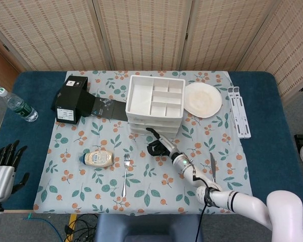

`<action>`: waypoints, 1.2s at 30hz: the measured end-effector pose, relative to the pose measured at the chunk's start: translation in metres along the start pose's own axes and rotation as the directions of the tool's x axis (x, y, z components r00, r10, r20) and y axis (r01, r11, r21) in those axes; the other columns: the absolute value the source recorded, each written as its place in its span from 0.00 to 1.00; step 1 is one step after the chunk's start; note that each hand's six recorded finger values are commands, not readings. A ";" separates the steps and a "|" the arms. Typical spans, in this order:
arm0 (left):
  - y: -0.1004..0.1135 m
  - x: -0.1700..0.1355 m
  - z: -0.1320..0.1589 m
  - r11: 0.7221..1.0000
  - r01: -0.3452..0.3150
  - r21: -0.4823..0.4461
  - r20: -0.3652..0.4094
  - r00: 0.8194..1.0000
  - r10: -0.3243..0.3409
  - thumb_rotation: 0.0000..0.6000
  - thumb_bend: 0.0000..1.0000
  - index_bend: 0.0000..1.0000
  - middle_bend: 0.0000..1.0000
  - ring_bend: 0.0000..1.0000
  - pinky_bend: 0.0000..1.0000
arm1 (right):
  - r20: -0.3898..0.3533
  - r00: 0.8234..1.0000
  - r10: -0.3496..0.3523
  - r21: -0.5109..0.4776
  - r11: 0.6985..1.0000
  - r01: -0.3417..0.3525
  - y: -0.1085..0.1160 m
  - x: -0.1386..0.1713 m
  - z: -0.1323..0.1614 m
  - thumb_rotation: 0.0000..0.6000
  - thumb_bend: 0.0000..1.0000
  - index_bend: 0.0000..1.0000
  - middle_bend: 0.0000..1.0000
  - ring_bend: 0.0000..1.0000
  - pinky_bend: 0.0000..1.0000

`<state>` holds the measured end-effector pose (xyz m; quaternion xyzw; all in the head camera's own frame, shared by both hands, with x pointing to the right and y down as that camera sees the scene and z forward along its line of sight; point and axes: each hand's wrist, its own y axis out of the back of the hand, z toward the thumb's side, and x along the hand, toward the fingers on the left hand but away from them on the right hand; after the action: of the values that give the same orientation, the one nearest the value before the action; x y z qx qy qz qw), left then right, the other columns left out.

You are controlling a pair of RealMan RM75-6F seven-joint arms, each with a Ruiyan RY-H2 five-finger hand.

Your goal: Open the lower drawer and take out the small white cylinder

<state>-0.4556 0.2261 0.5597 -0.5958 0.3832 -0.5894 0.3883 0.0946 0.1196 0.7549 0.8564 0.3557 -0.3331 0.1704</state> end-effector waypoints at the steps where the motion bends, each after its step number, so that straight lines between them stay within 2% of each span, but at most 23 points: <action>1: 0.000 0.000 0.000 1.000 0.000 0.000 0.000 1.000 0.000 1.00 0.33 0.11 0.02 0.02 0.09 | 0.001 1.000 0.000 0.002 1.000 0.000 0.000 -0.001 0.000 1.00 0.58 0.00 0.76 0.98 1.00; 17: 0.000 0.001 0.002 1.000 0.002 0.002 0.002 1.000 -0.002 1.00 0.33 0.11 0.02 0.02 0.09 | -0.003 1.000 0.008 0.016 1.000 -0.008 -0.001 -0.004 0.000 1.00 0.60 0.00 0.76 0.98 1.00; 27: 0.000 0.001 0.002 1.000 0.001 0.003 -0.002 1.000 -0.001 1.00 0.33 0.11 0.02 0.02 0.09 | -0.011 1.000 0.008 0.035 0.999 -0.007 -0.001 -0.001 -0.001 1.00 0.61 0.07 0.76 0.98 1.00; 36: 0.000 0.000 0.003 1.000 0.002 0.004 -0.001 1.000 -0.002 1.00 0.33 0.11 0.02 0.02 0.09 | -0.012 1.000 0.025 0.038 0.999 -0.025 -0.004 0.007 -0.004 1.00 0.61 0.08 0.76 0.98 1.00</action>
<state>-0.4528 0.2259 0.5598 -0.5952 0.3813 -0.5908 0.3889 0.0973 0.1284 0.7530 0.8659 0.3396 -0.3325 0.1562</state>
